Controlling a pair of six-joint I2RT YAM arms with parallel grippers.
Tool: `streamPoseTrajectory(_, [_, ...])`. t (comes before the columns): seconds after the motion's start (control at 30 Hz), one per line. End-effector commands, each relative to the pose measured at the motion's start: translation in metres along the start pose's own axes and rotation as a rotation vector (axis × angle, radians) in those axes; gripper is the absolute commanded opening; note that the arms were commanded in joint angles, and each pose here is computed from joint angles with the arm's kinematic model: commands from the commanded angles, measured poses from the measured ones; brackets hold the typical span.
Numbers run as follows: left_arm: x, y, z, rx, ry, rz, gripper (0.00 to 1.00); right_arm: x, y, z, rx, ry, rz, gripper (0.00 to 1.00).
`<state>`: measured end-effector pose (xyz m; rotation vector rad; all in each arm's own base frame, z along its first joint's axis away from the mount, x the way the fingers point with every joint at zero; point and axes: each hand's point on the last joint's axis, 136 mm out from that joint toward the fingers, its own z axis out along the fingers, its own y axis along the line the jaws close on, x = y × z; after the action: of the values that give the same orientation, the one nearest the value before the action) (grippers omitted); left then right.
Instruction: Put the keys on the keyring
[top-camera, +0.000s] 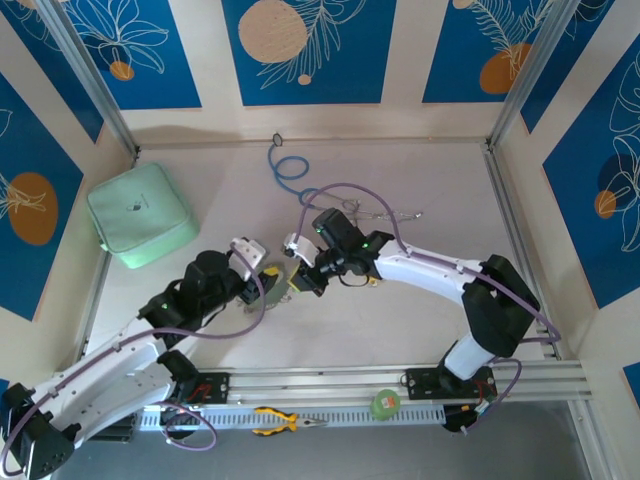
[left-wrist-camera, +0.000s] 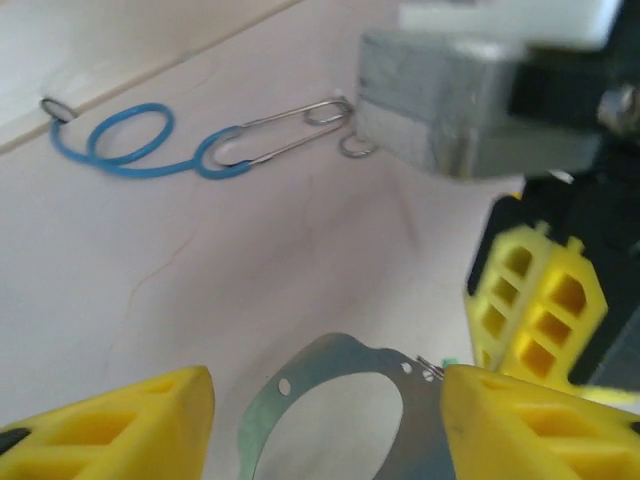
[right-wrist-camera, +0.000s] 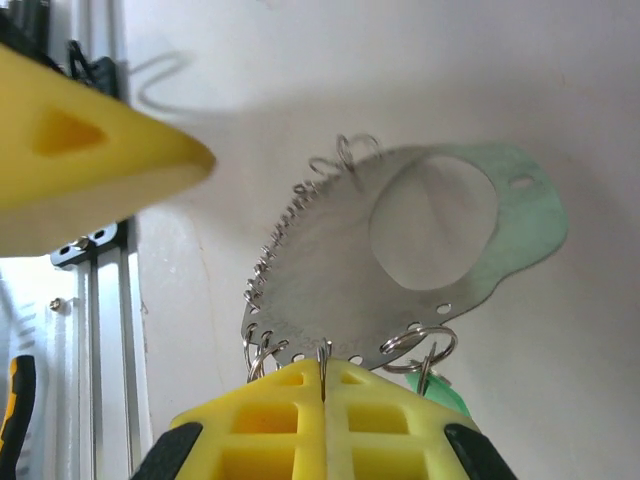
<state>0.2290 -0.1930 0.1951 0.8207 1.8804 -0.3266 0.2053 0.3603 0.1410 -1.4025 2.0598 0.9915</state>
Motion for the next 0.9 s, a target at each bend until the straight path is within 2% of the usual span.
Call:
streamPoseTrajectory(0.0, [-0.003,-0.025,-0.011,0.154,-0.001,0.253,0.50,-0.023,0.027,-0.017,-0.107,-0.159,-0.199,0.00])
streamPoseTrajectory(0.13, [0.007,-0.046,-0.018,0.278,-0.004,0.378,0.37,-0.025,0.033,-0.026,-0.107,-0.223,-0.286,0.00])
streamPoseTrajectory(0.23, [0.005,-0.049,-0.016,0.286,-0.044,0.384,0.19,-0.024,0.036,-0.031,-0.116,-0.237,-0.312,0.00])
streamPoseTrajectory(0.27, [0.002,-0.051,-0.016,0.293,-0.072,0.374,0.17,-0.023,0.037,-0.032,-0.115,-0.242,-0.325,0.00])
streamPoseTrajectory(0.43, [-0.008,-0.070,-0.015,0.387,-0.185,0.310,0.19,-0.024,0.043,-0.041,-0.103,-0.303,-0.407,0.00])
streamPoseTrajectory(0.67, [0.001,-0.075,-0.014,0.415,-0.186,0.295,0.20,-0.022,0.052,-0.051,-0.096,-0.334,-0.482,0.00])
streamPoseTrajectory(0.87, [-0.007,-0.078,-0.012,0.427,-0.230,0.276,0.20,-0.022,0.064,-0.057,-0.140,-0.346,-0.533,0.00])
